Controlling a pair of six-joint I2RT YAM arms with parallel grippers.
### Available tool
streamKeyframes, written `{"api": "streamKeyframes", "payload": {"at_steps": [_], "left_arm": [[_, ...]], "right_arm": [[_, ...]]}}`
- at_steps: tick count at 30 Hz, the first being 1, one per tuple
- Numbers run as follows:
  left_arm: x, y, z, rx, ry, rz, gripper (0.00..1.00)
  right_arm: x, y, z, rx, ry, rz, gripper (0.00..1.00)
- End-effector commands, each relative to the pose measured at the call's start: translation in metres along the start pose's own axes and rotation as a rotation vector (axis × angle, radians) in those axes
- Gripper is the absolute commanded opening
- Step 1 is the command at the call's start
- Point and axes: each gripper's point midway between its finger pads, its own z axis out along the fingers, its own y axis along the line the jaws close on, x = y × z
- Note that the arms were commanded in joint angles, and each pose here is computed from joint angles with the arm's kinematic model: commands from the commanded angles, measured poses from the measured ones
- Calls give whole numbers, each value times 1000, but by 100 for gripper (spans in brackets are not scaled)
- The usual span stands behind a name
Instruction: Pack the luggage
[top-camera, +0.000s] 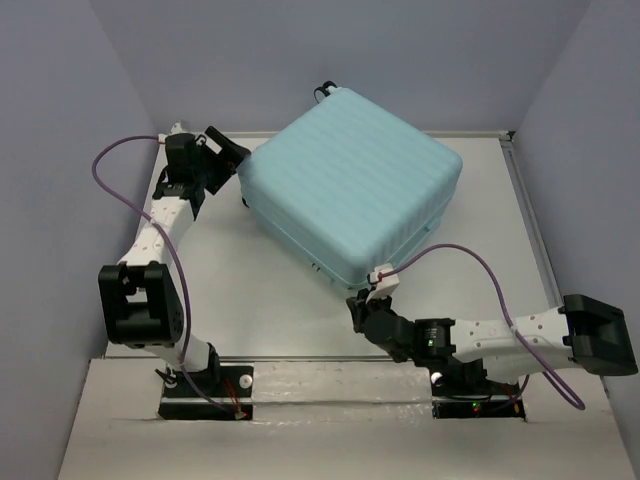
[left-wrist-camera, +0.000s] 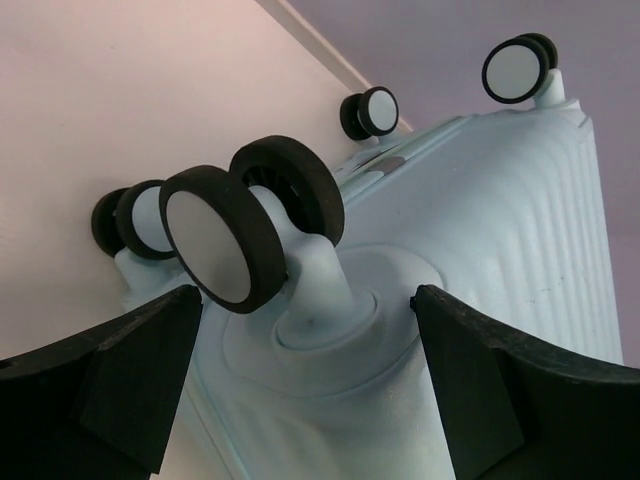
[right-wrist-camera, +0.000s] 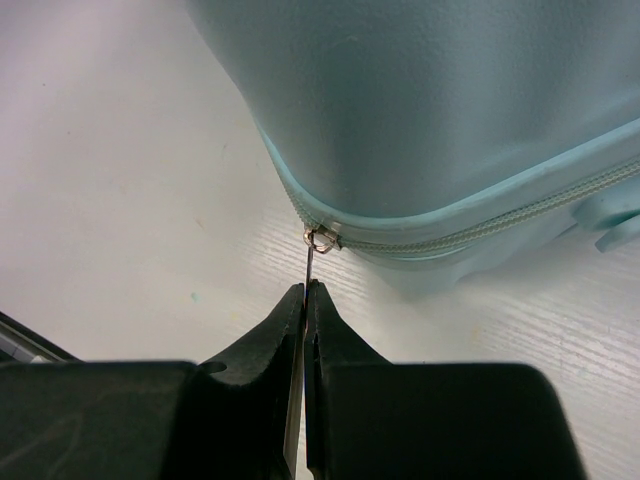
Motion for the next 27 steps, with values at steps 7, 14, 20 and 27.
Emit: {"api": "streamKeyframes", "payload": {"at_steps": [7,14,20,27], "left_arm": [[-19,-31,34,189,-4,-141,99],[-34,-39,50,260,-72,-237,95],[-43,-58,55,356,-83,-292,86],[-49,-66,66,389,-67,-338,57]], "right_arm": [[-19,33,-3,-122,-36,116,7],[-16,32,-3,-118,-26,103,7],[-15,32,-3,-120,-22,97,7],[-17,30,0,-119,-21,102,7]]}}
